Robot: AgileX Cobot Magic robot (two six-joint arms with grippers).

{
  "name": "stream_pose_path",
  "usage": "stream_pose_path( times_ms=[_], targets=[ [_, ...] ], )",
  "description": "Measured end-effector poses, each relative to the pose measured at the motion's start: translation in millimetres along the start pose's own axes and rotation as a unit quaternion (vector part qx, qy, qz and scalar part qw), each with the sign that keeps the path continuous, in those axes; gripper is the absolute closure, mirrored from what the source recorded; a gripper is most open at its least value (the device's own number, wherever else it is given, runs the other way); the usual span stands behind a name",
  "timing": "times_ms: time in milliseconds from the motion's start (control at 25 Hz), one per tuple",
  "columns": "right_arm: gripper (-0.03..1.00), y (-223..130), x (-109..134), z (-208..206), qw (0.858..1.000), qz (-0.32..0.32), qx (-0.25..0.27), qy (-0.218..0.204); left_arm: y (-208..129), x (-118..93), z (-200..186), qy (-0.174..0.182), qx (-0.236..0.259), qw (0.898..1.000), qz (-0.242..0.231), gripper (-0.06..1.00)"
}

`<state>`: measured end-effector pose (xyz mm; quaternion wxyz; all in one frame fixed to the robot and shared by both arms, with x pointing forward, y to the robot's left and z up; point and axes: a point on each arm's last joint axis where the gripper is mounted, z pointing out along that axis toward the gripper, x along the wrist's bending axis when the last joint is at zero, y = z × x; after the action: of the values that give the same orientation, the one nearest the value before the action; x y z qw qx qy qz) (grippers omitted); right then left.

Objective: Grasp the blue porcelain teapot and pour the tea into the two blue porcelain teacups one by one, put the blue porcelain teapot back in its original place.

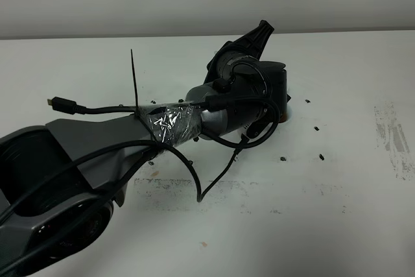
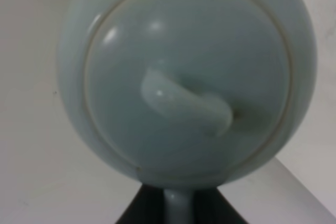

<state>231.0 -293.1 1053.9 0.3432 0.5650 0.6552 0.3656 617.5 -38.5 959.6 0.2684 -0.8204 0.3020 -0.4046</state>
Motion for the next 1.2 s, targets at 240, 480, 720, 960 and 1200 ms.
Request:
stream_pose_path(
  times_ms=[240,480,720,960,1200],
  targets=[
    [0.38,0.0,0.0,0.0,1.0,0.0,0.0,0.0,0.2,0.2,0.0,0.001,-0.001,1.0,0.004,0.89],
    [0.38,0.0,0.0,0.0,1.0,0.0,0.0,0.0,0.3,0.3,0.0,0.002,-0.002,1.0,0.005,0.89],
    [0.38,0.0,0.0,0.0,1.0,0.0,0.0,0.0,0.3,0.4,0.0,0.002,-0.002,1.0,0.006,0.89],
    [0.38,0.0,0.0,0.0,1.0,0.0,0.0,0.0,0.3,0.5,0.0,0.003,-0.002,1.0,0.006,0.89],
    [0.38,0.0,0.0,0.0,1.0,0.0,0.0,0.0,0.4,0.5,0.0,0.003,-0.002,1.0,0.005,0.89]
  ],
)
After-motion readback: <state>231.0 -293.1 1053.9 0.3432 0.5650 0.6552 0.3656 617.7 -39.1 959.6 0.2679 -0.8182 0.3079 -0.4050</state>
